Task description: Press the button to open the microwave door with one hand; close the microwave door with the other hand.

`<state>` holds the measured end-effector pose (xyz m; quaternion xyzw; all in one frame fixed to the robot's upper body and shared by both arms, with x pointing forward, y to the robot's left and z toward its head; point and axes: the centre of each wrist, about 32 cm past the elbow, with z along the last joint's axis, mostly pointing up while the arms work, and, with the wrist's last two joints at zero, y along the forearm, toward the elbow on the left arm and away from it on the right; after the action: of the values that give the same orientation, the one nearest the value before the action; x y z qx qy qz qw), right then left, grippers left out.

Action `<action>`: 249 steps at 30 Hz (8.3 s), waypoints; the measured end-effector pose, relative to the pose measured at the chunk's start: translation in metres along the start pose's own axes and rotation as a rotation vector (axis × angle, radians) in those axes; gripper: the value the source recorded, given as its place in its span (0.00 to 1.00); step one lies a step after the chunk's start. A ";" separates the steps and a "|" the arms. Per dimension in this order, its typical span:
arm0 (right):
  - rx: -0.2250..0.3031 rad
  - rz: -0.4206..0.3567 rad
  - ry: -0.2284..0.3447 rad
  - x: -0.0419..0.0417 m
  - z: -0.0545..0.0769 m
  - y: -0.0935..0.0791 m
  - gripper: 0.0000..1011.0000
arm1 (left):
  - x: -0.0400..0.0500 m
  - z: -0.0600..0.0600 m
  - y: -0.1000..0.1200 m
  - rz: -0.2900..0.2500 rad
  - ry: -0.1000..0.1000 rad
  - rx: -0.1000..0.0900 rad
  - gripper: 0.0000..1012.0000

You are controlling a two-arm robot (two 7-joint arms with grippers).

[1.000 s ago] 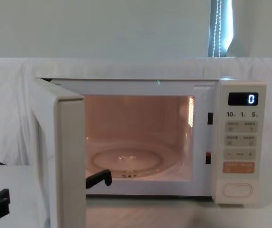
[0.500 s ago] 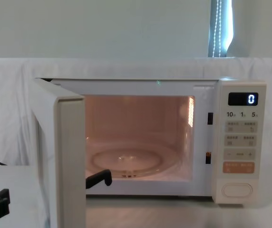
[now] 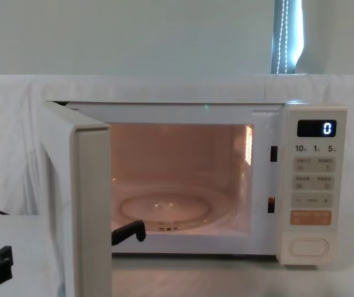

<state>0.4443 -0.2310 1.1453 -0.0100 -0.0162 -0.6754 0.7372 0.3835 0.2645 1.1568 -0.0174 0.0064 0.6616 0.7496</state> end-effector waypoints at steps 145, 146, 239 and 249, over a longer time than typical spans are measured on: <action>0.000 0.001 -0.001 -0.0001 0.001 0.000 0.99 | 0.0000 0.000 0.000 0.000 0.000 0.000 0.00; 0.000 0.001 -0.001 -0.0001 0.001 0.000 0.99 | 0.0000 0.000 0.000 0.000 0.000 0.000 0.00; 0.000 0.001 -0.001 -0.0001 0.001 0.000 0.99 | -0.0380 0.100 -0.106 -0.359 0.088 -0.029 0.00; 0.000 0.001 -0.001 -0.0001 0.001 0.000 0.99 | -0.0571 0.103 -0.131 -0.351 0.067 -0.025 0.00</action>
<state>0.4441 -0.2308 1.1458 -0.0105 -0.0167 -0.6750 0.7376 0.5054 0.1952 1.2636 -0.0496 0.0202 0.5197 0.8527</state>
